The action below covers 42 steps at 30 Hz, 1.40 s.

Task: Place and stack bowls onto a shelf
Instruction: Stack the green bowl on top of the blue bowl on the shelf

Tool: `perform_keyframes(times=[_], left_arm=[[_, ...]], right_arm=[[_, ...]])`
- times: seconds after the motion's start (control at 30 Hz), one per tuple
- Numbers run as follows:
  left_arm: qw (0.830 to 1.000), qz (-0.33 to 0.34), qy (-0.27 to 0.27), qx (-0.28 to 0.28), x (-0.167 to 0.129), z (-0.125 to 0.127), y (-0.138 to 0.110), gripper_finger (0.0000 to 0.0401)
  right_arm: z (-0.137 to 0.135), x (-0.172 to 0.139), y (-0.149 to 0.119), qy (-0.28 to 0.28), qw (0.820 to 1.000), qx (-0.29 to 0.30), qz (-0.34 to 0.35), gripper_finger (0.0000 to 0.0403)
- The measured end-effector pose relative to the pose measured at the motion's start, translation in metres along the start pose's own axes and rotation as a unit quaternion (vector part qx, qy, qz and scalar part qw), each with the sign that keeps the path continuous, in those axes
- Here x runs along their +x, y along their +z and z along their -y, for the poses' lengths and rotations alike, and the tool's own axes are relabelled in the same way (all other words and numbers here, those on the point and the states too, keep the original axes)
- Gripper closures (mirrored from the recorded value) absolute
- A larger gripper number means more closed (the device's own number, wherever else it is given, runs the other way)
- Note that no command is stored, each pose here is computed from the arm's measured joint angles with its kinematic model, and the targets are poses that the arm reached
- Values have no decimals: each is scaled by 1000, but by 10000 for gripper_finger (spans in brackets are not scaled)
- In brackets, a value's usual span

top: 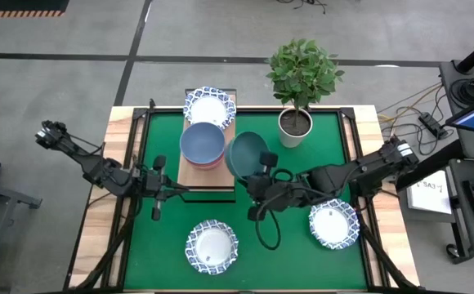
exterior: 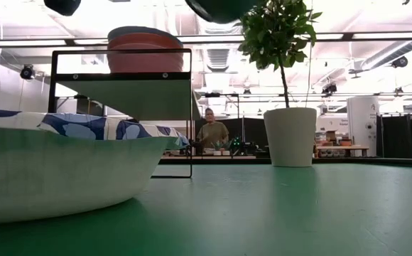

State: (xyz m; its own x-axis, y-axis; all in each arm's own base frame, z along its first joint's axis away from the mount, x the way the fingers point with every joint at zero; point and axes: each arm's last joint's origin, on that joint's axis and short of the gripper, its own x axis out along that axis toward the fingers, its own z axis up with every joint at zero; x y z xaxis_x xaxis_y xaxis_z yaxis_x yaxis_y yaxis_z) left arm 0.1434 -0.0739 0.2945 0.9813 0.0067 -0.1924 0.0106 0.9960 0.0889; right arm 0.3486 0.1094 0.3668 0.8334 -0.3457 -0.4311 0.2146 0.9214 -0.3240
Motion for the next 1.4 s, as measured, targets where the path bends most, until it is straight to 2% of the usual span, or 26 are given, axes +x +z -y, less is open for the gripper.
perform_keyframes(times=[0.23,0.5,0.73,0.9,1.0,1.3,1.4], left_arm=[[1000,-1,-3,1,-2,0,-1,401],[1000,-24,-4,15,-1,1,-7,401],[999,-27,-4,17,-1,1,-7,401],[999,-27,-4,18,-1,1,-7,401],[999,-27,-4,17,-2,1,-7,401],[1000,-30,-5,7,-5,-2,-8,401],[1000,-27,-5,5,-7,-3,-7,401]], right_arm=[[-8,8,15,-1,997,-4,75,394],[-18,21,15,-1,996,2,84,394],[-18,27,32,-6,995,-1,100,394],[-11,46,46,12,994,-27,108,394],[-4,57,53,25,995,-41,89,394],[31,86,62,-4,997,-80,-11,394],[38,95,64,14,995,-101,-23,394]])
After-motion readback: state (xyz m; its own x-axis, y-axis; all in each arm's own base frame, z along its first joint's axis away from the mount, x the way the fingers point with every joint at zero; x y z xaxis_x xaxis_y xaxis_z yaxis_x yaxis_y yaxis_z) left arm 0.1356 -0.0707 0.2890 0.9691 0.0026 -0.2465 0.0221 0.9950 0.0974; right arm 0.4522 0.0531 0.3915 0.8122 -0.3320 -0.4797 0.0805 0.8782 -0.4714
